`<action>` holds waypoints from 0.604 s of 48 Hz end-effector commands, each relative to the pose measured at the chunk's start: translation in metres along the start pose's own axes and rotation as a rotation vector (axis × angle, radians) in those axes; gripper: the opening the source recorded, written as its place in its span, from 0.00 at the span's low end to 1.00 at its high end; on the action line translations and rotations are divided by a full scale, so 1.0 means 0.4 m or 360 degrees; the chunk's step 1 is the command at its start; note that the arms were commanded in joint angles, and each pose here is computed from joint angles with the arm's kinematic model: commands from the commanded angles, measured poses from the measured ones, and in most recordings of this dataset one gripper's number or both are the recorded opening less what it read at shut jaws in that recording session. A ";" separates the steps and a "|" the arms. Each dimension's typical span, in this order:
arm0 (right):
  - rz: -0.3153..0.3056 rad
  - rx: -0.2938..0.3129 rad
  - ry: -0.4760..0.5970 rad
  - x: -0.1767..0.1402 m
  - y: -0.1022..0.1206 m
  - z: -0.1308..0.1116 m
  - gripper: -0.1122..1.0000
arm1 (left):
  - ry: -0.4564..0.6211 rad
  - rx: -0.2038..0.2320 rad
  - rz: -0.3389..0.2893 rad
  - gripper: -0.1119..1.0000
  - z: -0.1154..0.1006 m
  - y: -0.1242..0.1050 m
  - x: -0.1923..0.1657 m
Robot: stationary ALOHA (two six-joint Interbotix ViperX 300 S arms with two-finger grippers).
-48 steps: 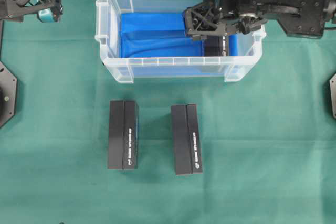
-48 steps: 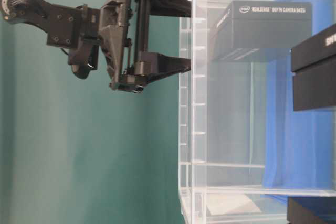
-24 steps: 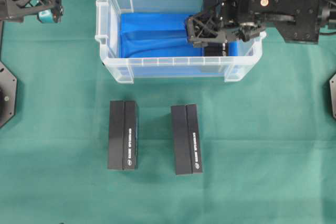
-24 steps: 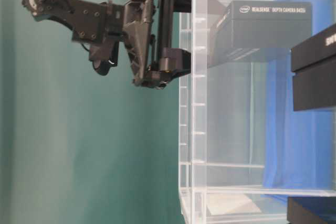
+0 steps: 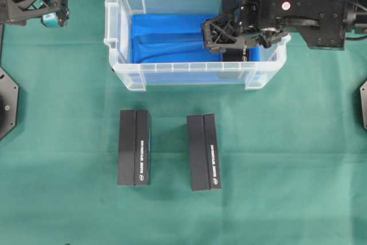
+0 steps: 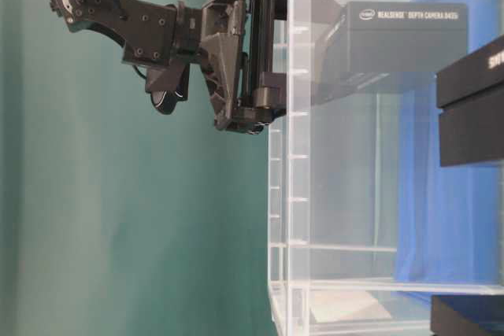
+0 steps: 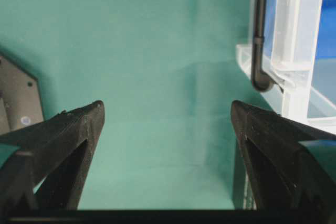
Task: Take out the box from the case.
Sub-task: 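Lower the right gripper around the right box pair and close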
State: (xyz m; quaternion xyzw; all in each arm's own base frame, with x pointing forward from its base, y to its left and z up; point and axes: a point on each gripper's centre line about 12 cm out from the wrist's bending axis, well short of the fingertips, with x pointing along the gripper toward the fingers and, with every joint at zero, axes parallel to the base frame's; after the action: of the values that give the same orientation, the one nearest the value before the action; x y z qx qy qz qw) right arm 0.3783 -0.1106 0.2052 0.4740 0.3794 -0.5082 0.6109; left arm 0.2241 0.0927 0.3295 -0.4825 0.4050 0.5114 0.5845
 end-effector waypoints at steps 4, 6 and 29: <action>0.0009 0.0028 -0.0016 -0.001 -0.004 0.022 0.94 | -0.0017 0.0000 -0.0039 0.96 0.001 -0.002 -0.017; 0.0009 0.0028 -0.0017 -0.001 -0.005 0.024 0.94 | -0.0017 -0.0003 -0.0038 0.96 0.002 -0.001 -0.017; -0.0043 0.0025 -0.0011 0.019 -0.009 0.023 0.78 | -0.0018 0.0003 -0.0036 0.96 0.001 -0.001 -0.016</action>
State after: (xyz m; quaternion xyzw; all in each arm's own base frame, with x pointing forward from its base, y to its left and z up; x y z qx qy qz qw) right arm 0.3777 -0.1151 0.2024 0.4733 0.3805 -0.5145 0.6054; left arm 0.2244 0.0924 0.3296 -0.4824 0.4049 0.5107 0.5853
